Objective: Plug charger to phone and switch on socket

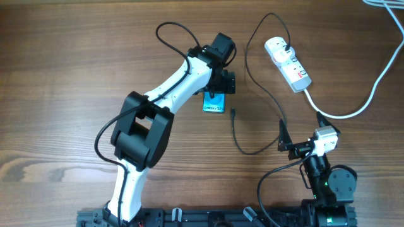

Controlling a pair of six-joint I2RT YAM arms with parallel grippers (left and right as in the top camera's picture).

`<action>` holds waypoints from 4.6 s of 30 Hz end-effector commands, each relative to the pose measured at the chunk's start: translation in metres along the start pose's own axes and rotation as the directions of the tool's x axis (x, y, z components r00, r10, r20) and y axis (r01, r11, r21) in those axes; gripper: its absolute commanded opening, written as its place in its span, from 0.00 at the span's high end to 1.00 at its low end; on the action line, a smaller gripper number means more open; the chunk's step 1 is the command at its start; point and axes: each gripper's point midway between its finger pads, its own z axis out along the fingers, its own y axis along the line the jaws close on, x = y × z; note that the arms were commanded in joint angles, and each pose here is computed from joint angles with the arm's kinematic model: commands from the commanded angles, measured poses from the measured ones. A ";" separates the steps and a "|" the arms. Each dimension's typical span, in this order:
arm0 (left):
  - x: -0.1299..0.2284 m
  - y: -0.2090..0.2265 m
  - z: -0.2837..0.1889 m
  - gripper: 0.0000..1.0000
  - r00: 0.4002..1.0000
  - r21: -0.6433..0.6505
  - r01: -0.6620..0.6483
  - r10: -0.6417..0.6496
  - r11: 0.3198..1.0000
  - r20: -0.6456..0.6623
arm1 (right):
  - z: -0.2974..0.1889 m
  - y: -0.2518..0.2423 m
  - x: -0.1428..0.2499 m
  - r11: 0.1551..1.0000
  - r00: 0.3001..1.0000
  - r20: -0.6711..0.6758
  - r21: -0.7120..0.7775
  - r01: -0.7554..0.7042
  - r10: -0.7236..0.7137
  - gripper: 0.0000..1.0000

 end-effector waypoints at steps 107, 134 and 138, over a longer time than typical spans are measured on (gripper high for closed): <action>0.014 0.015 0.062 0.00 0.986 -0.052 -0.151 0.146 0.987 -0.082 | 0.000 0.000 -0.001 1.000 1.000 0.004 0.003 -0.007 0.007 0.00; 0.020 0.019 0.060 0.11 0.987 -0.067 -0.126 0.118 0.990 -0.109 | 0.000 0.000 -0.001 1.000 1.000 0.004 0.003 -0.007 0.007 0.00; 0.022 0.020 0.059 0.17 0.986 -0.070 -0.126 0.117 0.990 -0.116 | 0.000 0.000 -0.001 1.000 1.000 0.004 0.003 -0.007 0.007 0.00</action>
